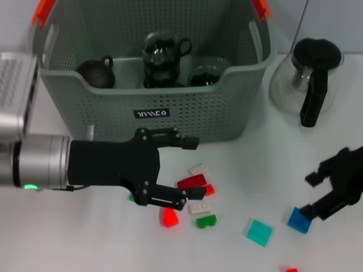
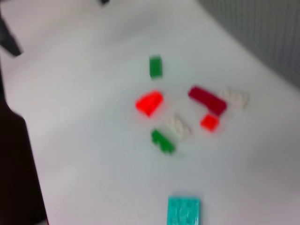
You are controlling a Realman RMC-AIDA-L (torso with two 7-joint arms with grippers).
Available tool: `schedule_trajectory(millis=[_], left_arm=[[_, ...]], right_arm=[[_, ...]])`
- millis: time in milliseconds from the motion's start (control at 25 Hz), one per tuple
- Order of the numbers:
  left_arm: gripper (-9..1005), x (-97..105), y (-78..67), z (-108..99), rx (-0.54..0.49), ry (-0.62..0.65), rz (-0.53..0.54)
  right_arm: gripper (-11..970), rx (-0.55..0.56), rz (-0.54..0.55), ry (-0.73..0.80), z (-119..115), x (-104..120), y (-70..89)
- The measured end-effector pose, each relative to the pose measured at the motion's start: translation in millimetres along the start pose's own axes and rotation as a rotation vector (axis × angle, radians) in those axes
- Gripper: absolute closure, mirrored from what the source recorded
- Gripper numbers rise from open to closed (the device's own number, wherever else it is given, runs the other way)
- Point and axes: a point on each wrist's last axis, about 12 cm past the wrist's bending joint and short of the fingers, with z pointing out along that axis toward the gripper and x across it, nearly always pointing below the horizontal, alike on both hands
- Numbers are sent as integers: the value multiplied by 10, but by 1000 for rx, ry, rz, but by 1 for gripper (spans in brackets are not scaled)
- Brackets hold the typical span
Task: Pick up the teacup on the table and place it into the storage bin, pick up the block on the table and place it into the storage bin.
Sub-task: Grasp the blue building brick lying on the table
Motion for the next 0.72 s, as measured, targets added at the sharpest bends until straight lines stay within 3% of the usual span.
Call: schedule_trajectory(millis=[280,720], left_arm=[[119,287,-8,40,-58,103,-18],[119,400,32,47,-112,145,-12]], right_arm=[[69,85,14,259,349,-338,97],[69,175,47,317,607,-370,91]])
